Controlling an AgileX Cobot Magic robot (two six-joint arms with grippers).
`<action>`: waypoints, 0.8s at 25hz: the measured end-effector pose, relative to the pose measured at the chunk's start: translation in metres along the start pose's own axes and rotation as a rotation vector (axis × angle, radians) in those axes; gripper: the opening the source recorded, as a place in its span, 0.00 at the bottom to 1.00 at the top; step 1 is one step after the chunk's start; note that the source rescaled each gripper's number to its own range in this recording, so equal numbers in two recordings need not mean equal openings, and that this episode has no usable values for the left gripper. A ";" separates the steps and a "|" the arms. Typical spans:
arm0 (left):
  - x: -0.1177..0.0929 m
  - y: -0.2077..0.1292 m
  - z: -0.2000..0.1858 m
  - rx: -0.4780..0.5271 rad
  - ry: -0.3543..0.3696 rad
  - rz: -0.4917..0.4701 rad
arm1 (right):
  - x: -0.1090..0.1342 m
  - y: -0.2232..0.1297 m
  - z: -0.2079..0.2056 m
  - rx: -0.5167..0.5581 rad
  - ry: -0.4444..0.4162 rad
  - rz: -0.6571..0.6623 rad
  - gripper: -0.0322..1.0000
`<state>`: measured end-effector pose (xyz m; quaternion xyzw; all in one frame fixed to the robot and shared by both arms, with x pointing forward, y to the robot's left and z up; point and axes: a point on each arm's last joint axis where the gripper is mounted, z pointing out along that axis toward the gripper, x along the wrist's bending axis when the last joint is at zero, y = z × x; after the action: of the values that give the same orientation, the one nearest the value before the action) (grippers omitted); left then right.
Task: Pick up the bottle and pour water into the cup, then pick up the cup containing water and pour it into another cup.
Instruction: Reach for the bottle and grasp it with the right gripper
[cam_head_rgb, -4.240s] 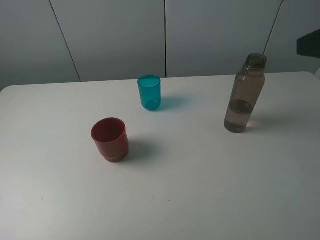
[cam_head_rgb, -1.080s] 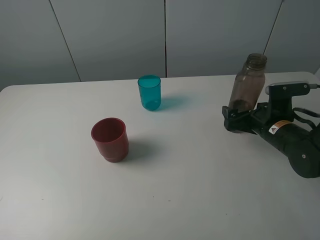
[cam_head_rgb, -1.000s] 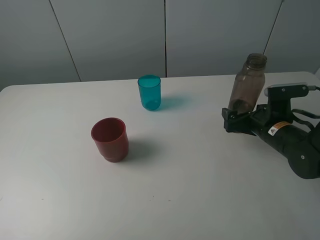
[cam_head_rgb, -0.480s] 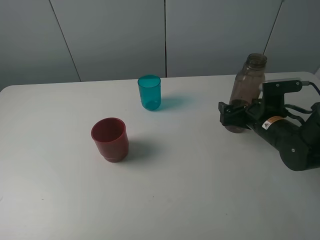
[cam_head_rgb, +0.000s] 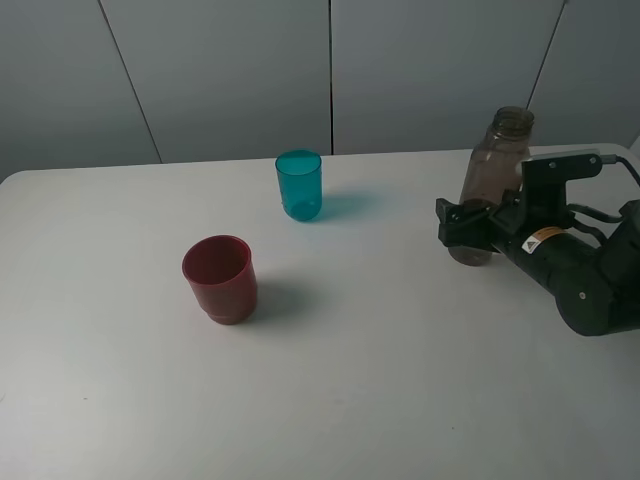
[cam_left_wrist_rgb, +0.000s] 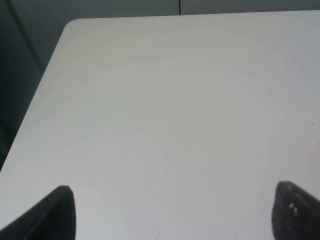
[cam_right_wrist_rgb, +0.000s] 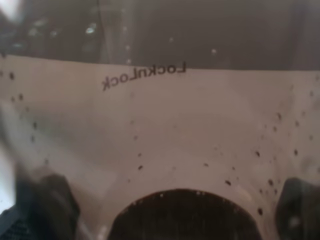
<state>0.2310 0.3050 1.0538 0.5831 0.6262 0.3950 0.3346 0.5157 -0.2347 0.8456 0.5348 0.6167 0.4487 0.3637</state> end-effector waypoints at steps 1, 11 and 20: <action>0.000 0.000 0.000 0.000 0.000 0.000 | 0.000 0.001 0.001 -0.005 0.000 0.000 1.00; 0.000 0.000 0.000 0.000 0.002 0.001 | -0.001 -0.002 0.005 0.001 -0.013 0.003 1.00; 0.000 0.000 0.000 0.000 0.002 0.001 | -0.002 -0.003 0.005 0.002 -0.019 0.001 0.86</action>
<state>0.2309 0.3051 1.0538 0.5830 0.6262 0.3957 0.3339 0.5201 -0.2354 0.8412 0.5396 0.6133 0.4433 0.3690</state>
